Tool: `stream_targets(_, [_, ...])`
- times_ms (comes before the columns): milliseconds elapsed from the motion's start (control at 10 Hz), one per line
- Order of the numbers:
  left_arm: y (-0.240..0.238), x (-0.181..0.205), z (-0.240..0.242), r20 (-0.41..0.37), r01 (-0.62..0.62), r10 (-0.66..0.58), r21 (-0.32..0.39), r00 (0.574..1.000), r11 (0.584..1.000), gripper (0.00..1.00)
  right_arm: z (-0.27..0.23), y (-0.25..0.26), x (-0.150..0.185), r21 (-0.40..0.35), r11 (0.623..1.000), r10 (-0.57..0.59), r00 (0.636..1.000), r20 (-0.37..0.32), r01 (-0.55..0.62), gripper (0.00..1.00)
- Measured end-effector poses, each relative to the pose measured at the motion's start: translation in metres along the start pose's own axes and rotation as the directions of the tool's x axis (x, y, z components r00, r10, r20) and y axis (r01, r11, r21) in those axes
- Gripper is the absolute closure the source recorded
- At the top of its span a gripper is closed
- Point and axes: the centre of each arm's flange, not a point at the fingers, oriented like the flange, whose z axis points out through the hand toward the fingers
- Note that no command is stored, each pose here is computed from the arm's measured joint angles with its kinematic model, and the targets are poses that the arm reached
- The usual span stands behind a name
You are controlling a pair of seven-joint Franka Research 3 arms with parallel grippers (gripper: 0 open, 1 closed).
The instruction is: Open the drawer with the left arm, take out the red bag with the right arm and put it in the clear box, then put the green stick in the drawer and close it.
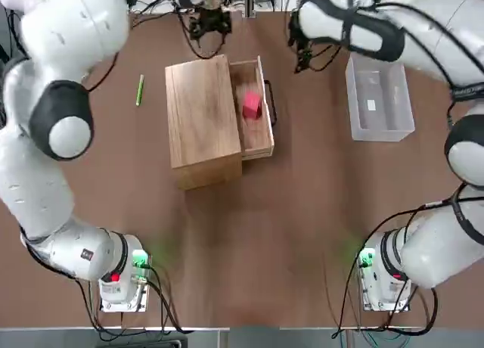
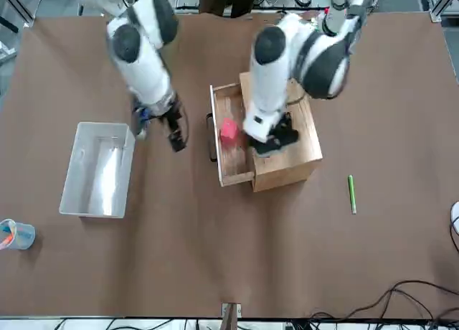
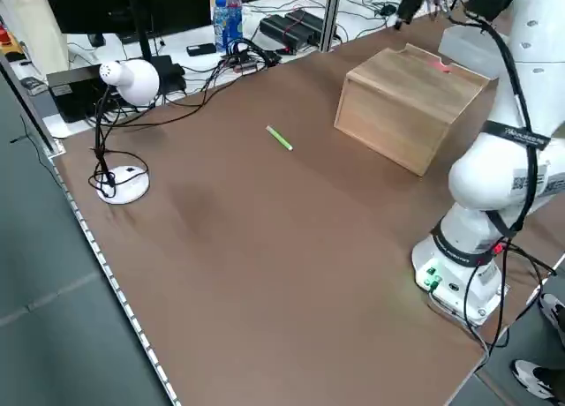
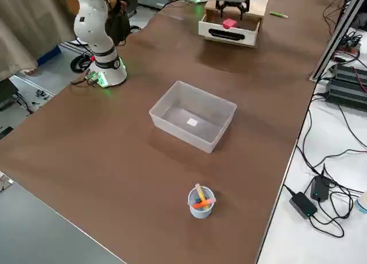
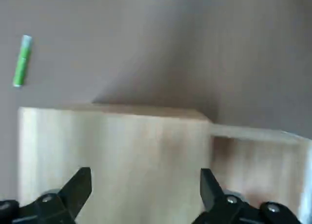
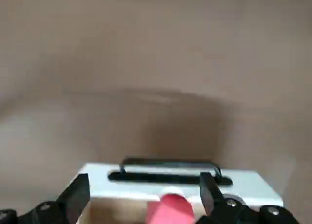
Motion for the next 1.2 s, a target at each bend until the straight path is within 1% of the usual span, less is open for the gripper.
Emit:
stream_targets(100, [-0.039, 0.023, 0.014, 0.018, -0.021, 0.021, 0.000, 1.000, 1.000, 0.01, 0.007, 0.017, -0.033, -0.005, 0.998, 0.059, 0.998, 0.002, -0.059, 0.00])
stream_targets(200, [-0.083, 0.050, 0.029, 0.043, -0.022, 0.023, -0.039, 0.999, 0.999, 0.01, 0.018, 0.030, -0.058, -0.009, 0.991, 0.133, 0.991, 0.003, -0.133, 0.00])
stream_targets(300, [-0.130, 0.074, 0.044, 0.066, -0.014, 0.020, -0.094, 0.998, 0.996, 0.01, 0.034, 0.037, -0.076, -0.014, 0.978, 0.209, 0.978, 0.001, -0.209, 0.00])
stream_targets(400, [-0.173, 0.091, 0.056, 0.079, -0.020, 0.030, -0.129, 0.996, 0.991, 0.01, 0.052, 0.041, -0.089, -0.020, 0.962, 0.273, 0.962, -0.004, -0.273, 0.00])
stream_targets(500, [-0.205, 0.102, 0.067, 0.074, -0.041, 0.052, -0.140, 0.996, 0.989, 0.01, 0.069, 0.043, -0.101, -0.025, 0.946, 0.325, 0.946, -0.010, -0.325, 0.00])
stream_targets(600, [-0.227, 0.110, 0.080, 0.054, -0.071, 0.080, -0.142, 0.995, 0.987, 0.01, 0.081, 0.041, -0.116, -0.026, 0.931, 0.363, 0.932, -0.010, -0.363, 0.00])
stream_targets(800, [-0.264, 0.116, 0.125, 0.007, -0.116, 0.118, -0.137, 0.993, 0.984, 0.00, 0.100, 0.034, -0.139, -0.027, 0.923, 0.384, 0.923, -0.011, -0.384, 0.00])
stream_targets(1000, [-0.291, 0.116, 0.179, 0.022, -0.169, 0.172, -0.114, 0.985, 0.979, 0.00, 0.112, 0.028, -0.143, -0.026, 0.922, 0.387, 0.922, -0.016, -0.387, 0.00])
stream_targets(1200, [-0.305, 0.123, 0.225, 0.035, -0.187, 0.191, -0.093, 0.981, 0.978, 0.01, 0.123, 0.026, -0.143, -0.022, 0.923, 0.383, 0.923, -0.027, -0.384, 0.00])
